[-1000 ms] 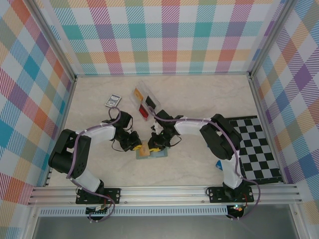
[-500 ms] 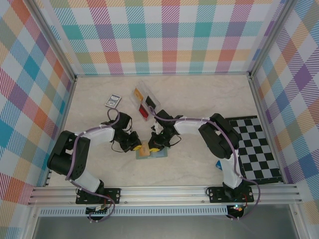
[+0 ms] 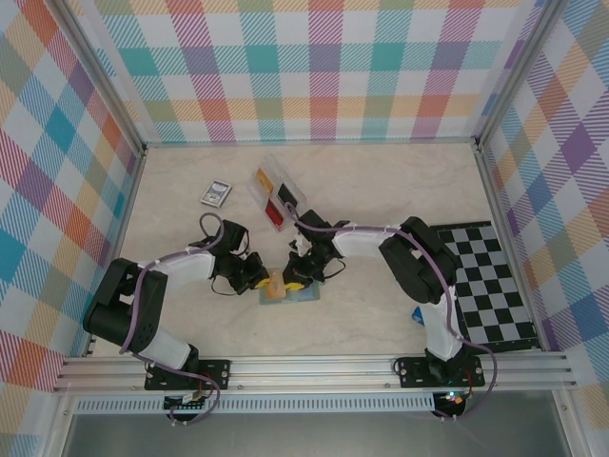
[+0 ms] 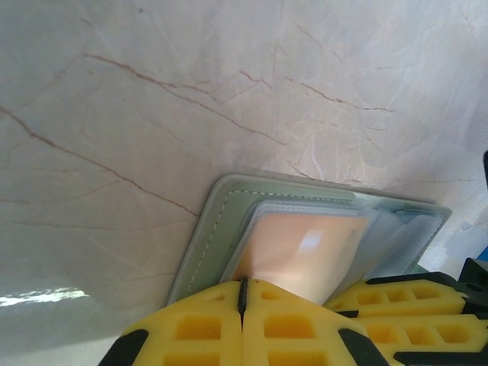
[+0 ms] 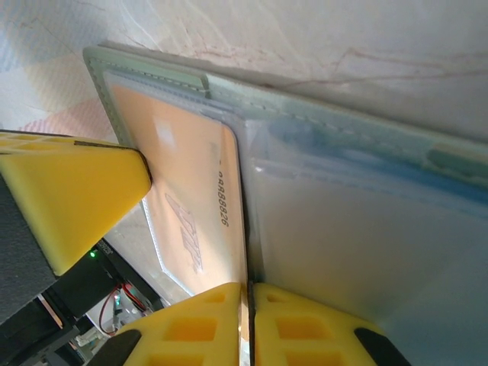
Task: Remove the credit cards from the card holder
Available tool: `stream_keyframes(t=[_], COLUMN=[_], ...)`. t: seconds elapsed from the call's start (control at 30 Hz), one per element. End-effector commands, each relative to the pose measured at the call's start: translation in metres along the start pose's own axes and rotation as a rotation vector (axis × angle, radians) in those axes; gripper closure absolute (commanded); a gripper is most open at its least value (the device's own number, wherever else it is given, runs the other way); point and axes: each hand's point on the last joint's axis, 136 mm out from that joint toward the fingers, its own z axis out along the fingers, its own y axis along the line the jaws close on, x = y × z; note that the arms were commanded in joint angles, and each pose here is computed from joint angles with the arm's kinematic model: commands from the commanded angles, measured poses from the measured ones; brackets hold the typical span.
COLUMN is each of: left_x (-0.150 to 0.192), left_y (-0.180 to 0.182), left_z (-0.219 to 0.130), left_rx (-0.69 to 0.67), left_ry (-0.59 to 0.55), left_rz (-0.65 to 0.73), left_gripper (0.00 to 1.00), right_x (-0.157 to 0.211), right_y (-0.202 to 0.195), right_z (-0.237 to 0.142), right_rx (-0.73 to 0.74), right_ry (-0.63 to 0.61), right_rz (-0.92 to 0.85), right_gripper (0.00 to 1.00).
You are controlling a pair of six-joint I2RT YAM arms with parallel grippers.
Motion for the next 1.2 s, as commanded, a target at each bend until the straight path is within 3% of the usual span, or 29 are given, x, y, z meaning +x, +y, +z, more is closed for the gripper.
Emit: stream_keyframes(t=[0.0, 0.33, 0.63, 0.97, 1.17], left_x=[0.031, 0.033, 0.030, 0.016, 0.008], left_y=[0.060, 0.056, 0.052, 0.025, 0.015], left_z=[0.015, 0.014, 0.009, -0.011, -0.015], left_rx=[-0.199, -0.186, -0.185, -0.173, -0.157], left_ry=[0.093, 0.097, 0.084, 0.037, 0.025], left_rz=[-0.101, -0.094, -0.082, -0.004, 0.025], left_gripper=[1.00, 1.00, 1.00, 0.81, 0.79], right_x=[-0.011, -0.008, -0.005, 0.011, 0.013], right_y=[0.030, 0.029, 0.021, 0.000, -0.019], right_z=[-0.003, 0.002, -0.002, -0.020, -0.030], right_rx=[-0.093, -0.076, -0.018, 0.073, 0.112], right_ry=[-0.081, -0.097, -0.115, -0.076, -0.066], right_rz=[-0.098, -0.103, -0.093, -0.063, -0.040], right_gripper=[0.89, 0.86, 1.00, 1.00, 1.00])
